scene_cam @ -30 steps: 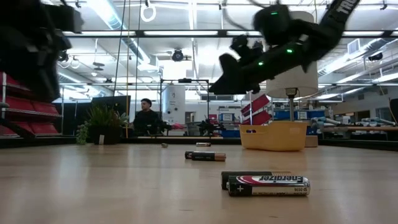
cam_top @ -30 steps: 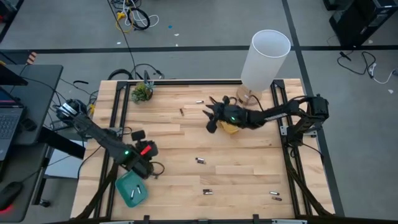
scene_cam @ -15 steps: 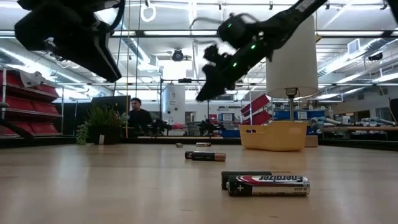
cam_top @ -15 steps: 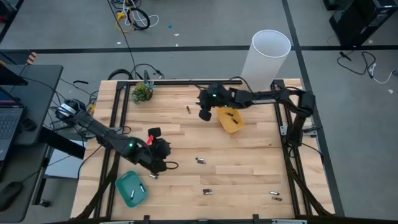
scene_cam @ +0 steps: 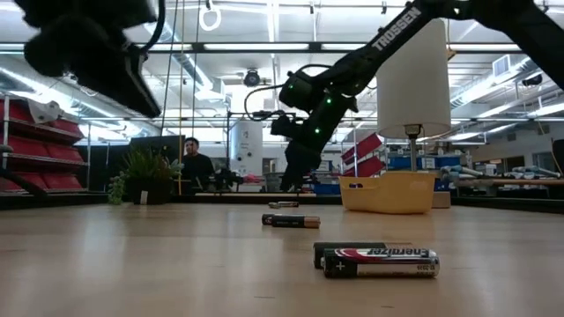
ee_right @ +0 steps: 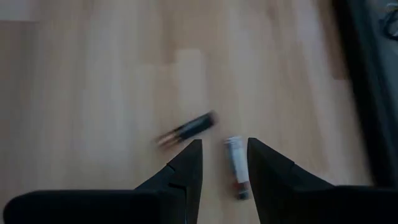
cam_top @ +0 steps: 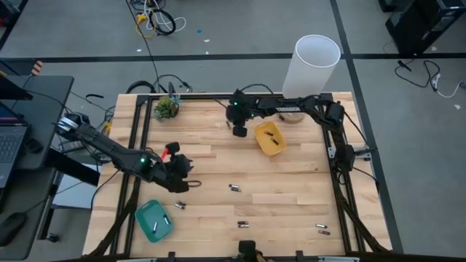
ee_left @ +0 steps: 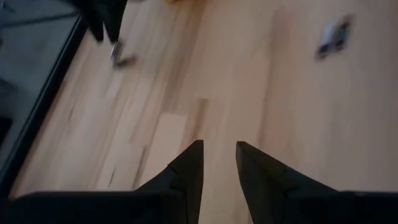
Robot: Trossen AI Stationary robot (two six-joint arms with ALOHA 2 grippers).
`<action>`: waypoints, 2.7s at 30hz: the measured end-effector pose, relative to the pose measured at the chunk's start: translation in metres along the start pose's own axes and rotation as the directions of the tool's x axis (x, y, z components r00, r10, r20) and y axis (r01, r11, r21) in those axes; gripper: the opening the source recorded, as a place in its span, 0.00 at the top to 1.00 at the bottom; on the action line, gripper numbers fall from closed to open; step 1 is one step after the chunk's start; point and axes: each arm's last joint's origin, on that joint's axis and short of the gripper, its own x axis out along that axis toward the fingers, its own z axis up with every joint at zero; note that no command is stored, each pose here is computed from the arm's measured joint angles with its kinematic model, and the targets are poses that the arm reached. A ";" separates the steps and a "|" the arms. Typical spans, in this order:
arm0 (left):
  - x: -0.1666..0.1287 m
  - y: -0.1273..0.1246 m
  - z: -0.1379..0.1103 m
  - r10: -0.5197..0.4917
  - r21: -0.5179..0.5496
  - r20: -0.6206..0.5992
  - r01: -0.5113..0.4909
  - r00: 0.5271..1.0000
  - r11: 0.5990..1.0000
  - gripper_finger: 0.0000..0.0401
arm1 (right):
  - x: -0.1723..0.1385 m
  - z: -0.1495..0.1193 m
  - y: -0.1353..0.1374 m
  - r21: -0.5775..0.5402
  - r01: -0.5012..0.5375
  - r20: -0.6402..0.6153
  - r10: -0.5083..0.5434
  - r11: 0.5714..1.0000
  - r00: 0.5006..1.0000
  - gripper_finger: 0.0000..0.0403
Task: Sort batteries
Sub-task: Put the silver battery into the yellow bin
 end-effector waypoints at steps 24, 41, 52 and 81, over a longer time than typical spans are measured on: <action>0.043 0.034 -0.023 0.067 -0.321 0.101 -0.031 0.993 0.946 0.80 | 0.023 -0.028 -0.025 0.005 -0.105 -0.062 0.105 0.994 0.993 0.80; 0.043 0.039 -0.018 0.191 -0.263 0.152 -0.146 0.970 0.954 0.80 | 0.012 -0.020 -0.013 0.225 -0.013 -0.119 0.041 0.974 0.992 0.89; 0.042 0.038 -0.016 0.175 -0.274 0.168 -0.125 0.970 0.954 0.80 | -0.014 0.014 0.013 0.109 -0.053 0.034 0.050 0.993 0.998 1.00; 0.081 0.015 -0.020 0.163 -0.227 0.110 -0.135 0.980 0.964 0.80 | 0.011 -0.019 0.001 0.241 -0.030 0.008 0.029 0.970 1.000 0.70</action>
